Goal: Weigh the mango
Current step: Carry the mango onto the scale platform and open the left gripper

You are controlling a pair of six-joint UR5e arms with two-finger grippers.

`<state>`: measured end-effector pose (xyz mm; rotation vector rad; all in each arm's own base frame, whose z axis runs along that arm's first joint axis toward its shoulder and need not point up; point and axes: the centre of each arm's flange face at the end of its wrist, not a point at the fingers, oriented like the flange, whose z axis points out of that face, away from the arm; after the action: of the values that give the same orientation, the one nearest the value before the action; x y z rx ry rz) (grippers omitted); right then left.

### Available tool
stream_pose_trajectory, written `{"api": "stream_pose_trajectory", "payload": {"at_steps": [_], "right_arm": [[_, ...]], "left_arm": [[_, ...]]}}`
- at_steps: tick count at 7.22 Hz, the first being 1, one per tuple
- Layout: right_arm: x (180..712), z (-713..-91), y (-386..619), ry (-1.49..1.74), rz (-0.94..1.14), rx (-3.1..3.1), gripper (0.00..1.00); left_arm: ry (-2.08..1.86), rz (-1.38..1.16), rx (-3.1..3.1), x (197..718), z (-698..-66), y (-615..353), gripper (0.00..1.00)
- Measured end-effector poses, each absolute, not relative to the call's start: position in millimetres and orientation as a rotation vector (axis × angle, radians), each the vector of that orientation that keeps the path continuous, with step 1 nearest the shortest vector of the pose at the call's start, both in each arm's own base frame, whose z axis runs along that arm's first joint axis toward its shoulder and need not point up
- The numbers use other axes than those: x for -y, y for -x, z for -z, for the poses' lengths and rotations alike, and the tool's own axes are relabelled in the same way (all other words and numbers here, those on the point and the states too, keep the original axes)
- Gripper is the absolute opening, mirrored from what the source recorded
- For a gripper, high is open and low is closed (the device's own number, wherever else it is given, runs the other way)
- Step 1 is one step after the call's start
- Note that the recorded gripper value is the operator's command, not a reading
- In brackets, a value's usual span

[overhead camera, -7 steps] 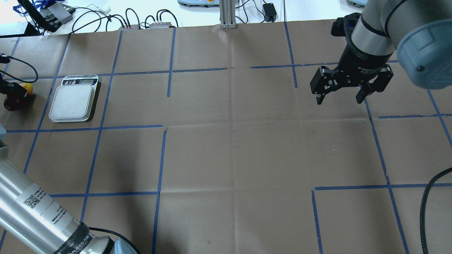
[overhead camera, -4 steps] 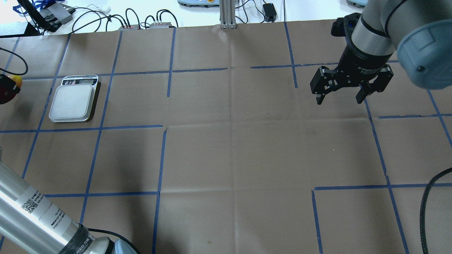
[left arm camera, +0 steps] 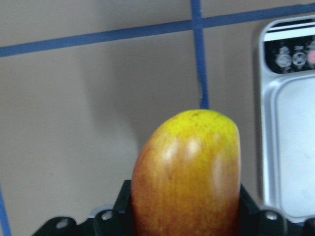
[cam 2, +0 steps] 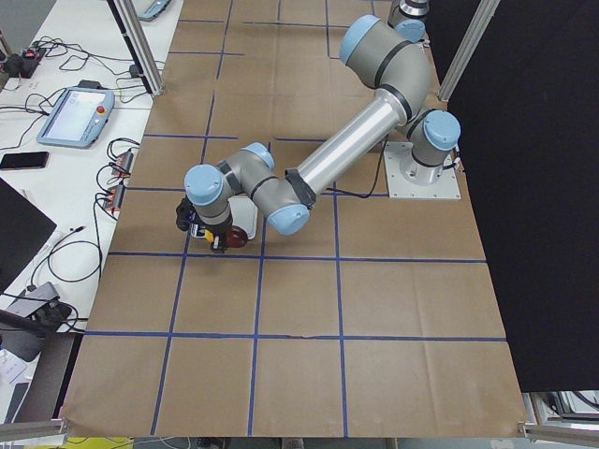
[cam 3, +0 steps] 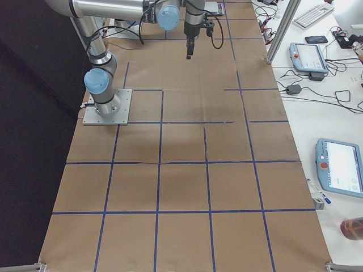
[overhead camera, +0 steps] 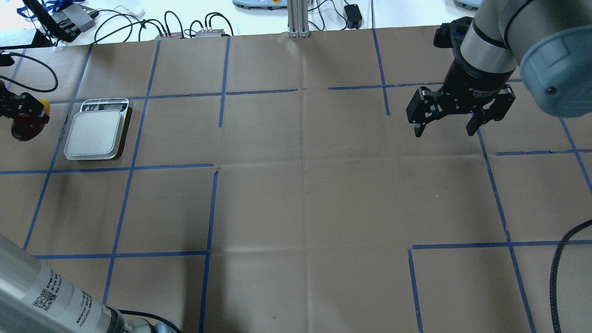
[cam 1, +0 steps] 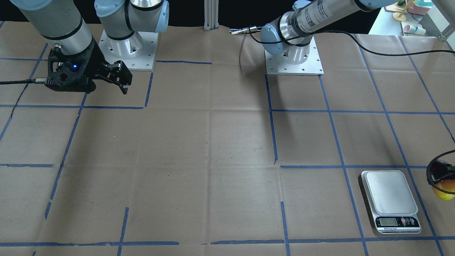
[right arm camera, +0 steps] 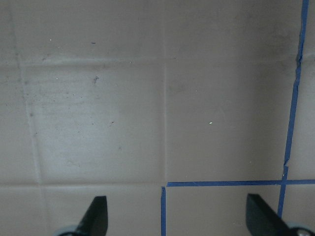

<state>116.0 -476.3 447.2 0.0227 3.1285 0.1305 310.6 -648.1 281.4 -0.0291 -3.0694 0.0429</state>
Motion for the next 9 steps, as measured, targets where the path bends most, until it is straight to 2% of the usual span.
{"api": "stream_pose_trajectory", "payload": {"at_steps": [3, 4, 5, 6, 9], "right_arm": [[476, -447, -116, -0.023, -0.130, -3.128, 1.00], [476, -447, -116, -0.023, -0.130, -3.129, 1.00], [476, -447, -116, -0.023, -0.130, -3.129, 1.00], [476, -447, -116, -0.023, -0.130, -3.129, 1.00], [476, -447, -116, -0.023, -0.131, -3.129, 1.00]], "left_arm": [[-0.074, -0.023, 3.064, 676, -254, -224, 0.55], [-0.082, -0.021, 3.065, 682, -242, -221, 0.61], [-0.083, -0.028, 3.068, 686, -232, -220, 0.92], [-0.082, -0.035, 3.071, 689, -227, -221, 1.00], [-0.074, -0.113, 3.099, 687, -266, -217, 1.00]]}}
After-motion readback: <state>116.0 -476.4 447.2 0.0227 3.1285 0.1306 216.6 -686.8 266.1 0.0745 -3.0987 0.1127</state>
